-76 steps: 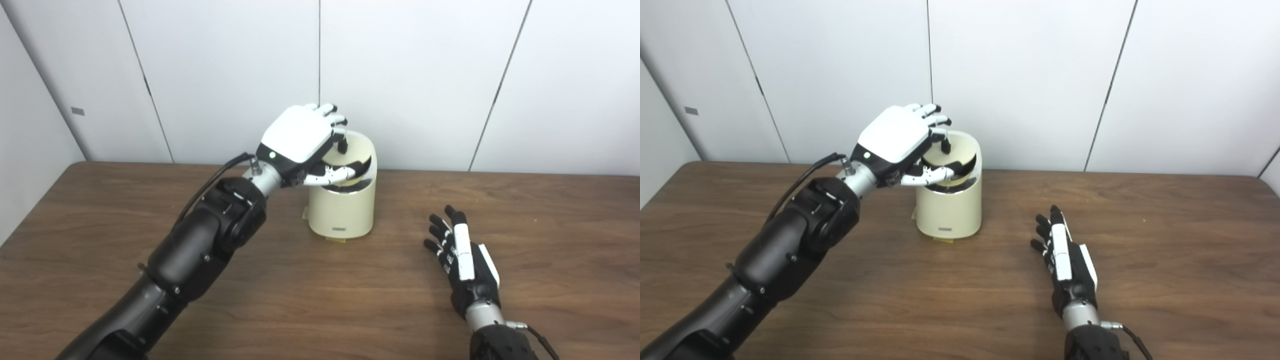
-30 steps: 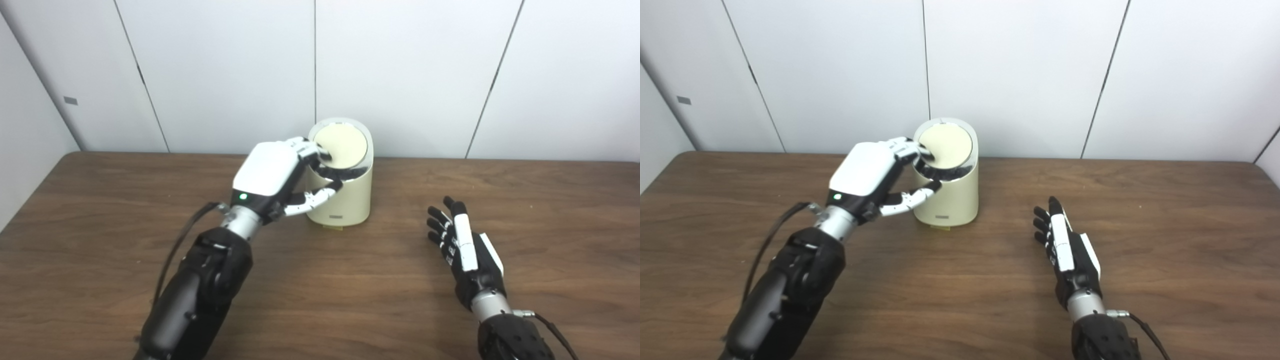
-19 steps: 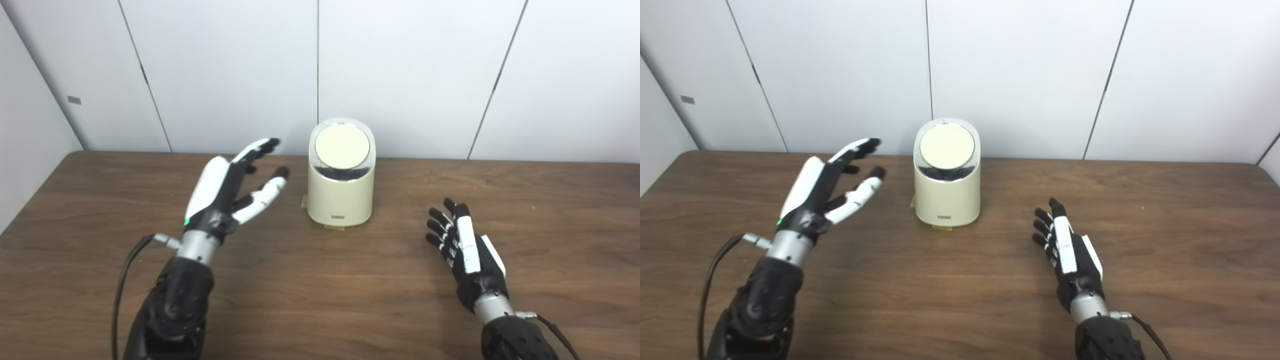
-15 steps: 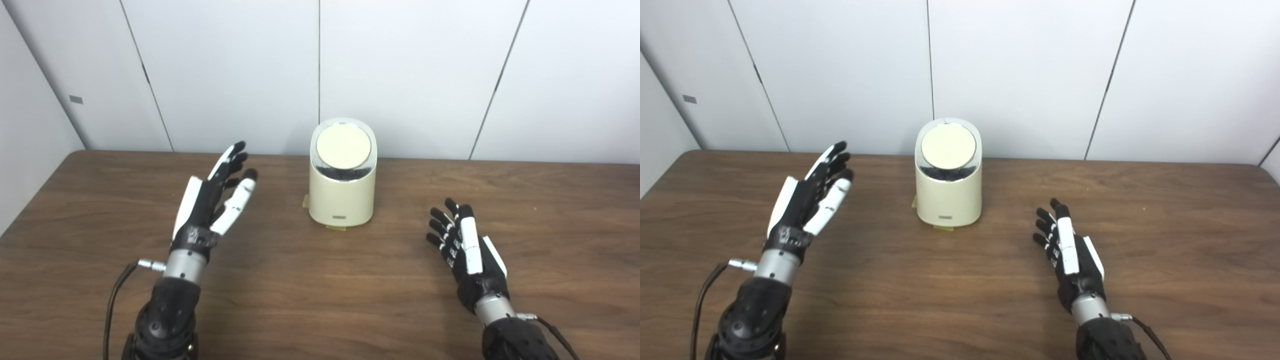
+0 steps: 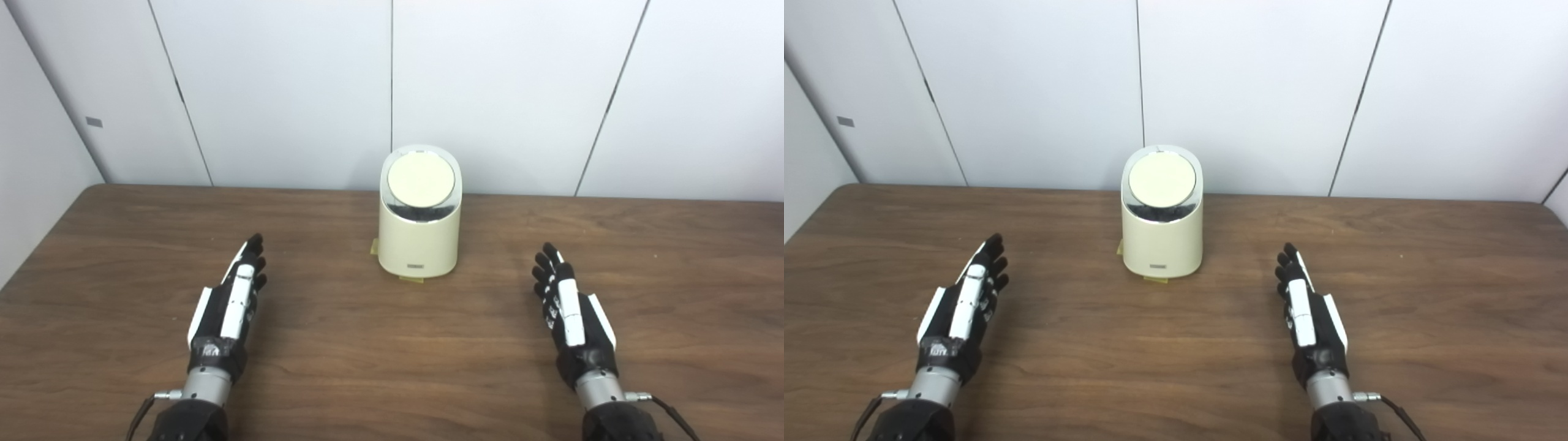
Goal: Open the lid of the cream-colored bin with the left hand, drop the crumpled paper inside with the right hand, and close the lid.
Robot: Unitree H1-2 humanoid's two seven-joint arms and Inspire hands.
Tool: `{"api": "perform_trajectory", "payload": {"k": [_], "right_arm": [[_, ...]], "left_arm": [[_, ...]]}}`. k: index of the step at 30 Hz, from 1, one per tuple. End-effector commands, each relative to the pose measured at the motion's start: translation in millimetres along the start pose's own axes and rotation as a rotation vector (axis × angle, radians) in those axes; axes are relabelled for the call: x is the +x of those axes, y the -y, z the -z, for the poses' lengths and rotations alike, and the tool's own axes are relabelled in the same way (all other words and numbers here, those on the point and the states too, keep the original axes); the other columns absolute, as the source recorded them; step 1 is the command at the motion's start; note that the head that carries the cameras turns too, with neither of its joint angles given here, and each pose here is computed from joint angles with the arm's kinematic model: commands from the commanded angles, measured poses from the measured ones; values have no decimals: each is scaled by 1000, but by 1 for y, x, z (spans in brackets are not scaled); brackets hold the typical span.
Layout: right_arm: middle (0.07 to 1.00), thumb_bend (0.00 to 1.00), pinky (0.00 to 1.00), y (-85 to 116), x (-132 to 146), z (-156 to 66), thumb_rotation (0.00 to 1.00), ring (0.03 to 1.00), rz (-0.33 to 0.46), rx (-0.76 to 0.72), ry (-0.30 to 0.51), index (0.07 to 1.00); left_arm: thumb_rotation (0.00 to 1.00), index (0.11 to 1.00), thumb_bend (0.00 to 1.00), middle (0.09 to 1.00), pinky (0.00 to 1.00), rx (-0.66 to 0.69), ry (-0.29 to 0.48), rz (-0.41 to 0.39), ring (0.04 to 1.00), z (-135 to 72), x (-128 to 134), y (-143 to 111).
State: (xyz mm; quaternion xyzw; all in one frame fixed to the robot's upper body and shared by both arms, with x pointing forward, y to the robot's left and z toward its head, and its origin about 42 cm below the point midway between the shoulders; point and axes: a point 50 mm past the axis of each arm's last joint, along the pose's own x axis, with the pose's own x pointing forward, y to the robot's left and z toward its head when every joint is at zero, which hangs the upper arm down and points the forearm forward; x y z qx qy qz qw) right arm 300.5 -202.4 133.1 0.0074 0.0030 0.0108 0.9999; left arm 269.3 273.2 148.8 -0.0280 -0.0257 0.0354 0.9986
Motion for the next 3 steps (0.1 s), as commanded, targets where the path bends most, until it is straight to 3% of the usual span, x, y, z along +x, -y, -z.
{"api": "perform_trajectory", "payload": {"k": [1,3], "right_arm": [[1000,654,1000,0,5,-18,1000,1000,8,-25,112,991],[998,642,996,4,4,-20,1000,1000,17,-65,133,993]], "left_arm": [[912,1000,469,1000,1000,-27,84,13,1000,-9,5,3],[917,1000,447,1000,1000,-47,87,11,1000,-5,2,4]]}}
